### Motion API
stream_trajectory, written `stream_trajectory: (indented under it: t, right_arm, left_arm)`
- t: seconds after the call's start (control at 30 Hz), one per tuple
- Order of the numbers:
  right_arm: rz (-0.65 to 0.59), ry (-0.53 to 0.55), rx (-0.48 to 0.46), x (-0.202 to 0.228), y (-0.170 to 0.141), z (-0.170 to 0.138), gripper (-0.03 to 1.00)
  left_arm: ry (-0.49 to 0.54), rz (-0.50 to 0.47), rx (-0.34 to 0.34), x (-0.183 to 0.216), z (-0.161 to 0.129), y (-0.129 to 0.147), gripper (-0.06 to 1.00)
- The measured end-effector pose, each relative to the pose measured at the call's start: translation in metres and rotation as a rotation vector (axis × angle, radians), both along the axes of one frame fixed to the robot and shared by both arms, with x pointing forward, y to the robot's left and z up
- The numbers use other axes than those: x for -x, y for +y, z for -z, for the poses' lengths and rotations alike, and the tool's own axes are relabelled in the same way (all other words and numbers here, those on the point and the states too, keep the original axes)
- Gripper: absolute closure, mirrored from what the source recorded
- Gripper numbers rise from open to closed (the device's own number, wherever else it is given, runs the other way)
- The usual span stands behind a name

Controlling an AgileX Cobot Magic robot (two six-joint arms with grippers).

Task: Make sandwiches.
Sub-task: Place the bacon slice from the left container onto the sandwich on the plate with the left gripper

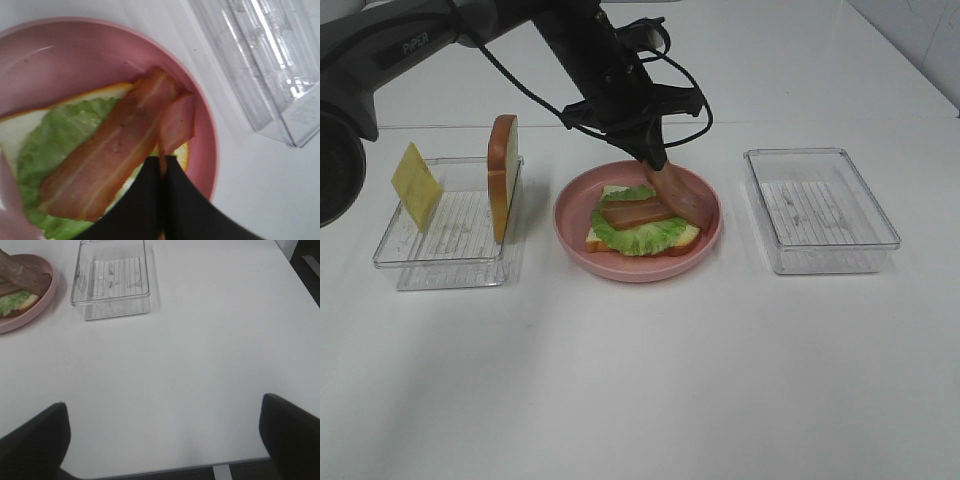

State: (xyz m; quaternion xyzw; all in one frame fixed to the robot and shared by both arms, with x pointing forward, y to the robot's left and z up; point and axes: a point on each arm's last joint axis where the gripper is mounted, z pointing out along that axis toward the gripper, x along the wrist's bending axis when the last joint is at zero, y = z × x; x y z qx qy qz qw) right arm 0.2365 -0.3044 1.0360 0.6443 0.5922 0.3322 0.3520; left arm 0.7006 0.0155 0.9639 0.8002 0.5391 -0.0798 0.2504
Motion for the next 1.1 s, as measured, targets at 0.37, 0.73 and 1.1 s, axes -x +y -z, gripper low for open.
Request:
stream_trajectory:
  t: [0.37,0.73,1.1]
  right_arm:
    - [0.0,0.0,0.0,0.0,0.0,0.0,-0.01]
    - [0.0,0.0,0.0,0.0,0.0,0.0,-0.01]
    - [0.0,0.0,0.0,0.0,0.0,0.0,-0.01]
  left_arm:
    - [-0.047,-0.014,-0.098,-0.004,0.003,0.008,0.94]
    - [-0.06,-0.027,-0.131,-0.006,0.004,0.011,0.94]
    - [-0.035,-0.041,-0.142,-0.007,0.016,0.011,0.94]
